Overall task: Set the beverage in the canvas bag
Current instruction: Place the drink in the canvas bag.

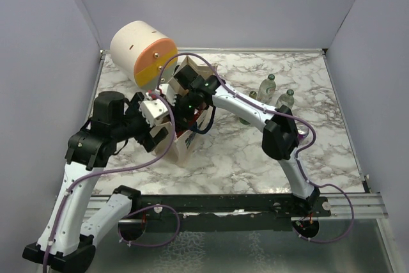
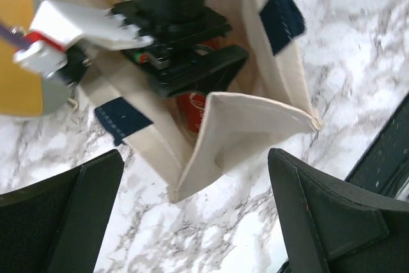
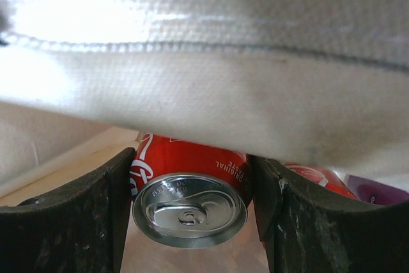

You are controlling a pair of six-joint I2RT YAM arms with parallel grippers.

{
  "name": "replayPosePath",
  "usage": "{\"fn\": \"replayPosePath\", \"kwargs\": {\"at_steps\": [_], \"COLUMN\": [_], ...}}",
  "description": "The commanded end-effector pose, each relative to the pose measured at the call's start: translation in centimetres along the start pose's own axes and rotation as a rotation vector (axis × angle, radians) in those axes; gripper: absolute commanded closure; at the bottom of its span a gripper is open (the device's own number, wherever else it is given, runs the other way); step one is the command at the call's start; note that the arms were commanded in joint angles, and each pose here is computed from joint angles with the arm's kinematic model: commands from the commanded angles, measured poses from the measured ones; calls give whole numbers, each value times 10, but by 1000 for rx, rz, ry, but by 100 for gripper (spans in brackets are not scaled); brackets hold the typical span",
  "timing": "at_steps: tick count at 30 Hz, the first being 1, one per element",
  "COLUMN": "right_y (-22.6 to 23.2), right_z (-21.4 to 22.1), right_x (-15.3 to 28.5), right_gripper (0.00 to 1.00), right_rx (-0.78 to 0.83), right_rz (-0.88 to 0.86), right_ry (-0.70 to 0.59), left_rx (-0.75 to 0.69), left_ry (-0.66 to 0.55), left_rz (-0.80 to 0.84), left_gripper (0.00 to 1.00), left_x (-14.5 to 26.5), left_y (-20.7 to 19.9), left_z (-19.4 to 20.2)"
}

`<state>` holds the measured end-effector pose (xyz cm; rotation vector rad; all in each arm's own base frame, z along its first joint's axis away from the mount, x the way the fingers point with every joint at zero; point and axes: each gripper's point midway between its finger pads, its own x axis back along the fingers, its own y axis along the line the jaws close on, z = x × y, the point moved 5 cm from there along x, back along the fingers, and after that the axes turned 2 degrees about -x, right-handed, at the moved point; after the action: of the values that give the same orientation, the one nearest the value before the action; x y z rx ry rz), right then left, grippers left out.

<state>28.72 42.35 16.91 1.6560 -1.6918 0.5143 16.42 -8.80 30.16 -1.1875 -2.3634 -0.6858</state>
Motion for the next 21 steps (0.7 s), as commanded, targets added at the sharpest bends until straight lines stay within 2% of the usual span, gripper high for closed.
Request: {"fn": "replayPosePath", "kwargs": {"at_steps": [1, 12, 21], "right_y": [17, 20, 22], "right_z": [-39, -42, -40], "right_x": [35, 39, 43], "right_gripper": [99, 99, 99], "right_rx": [54, 63, 77], "right_rz": [-25, -31, -22], "right_ry": [-154, -163, -178], "left_rx": [183, 434, 644], "left_ry": [-106, -125, -131], "left_rz": [-143, -230, -133], "left_gripper": [2, 8, 27], "left_x": [12, 2, -21], "left_y": [18, 40, 54], "left_z": [-21, -12, 3]}}
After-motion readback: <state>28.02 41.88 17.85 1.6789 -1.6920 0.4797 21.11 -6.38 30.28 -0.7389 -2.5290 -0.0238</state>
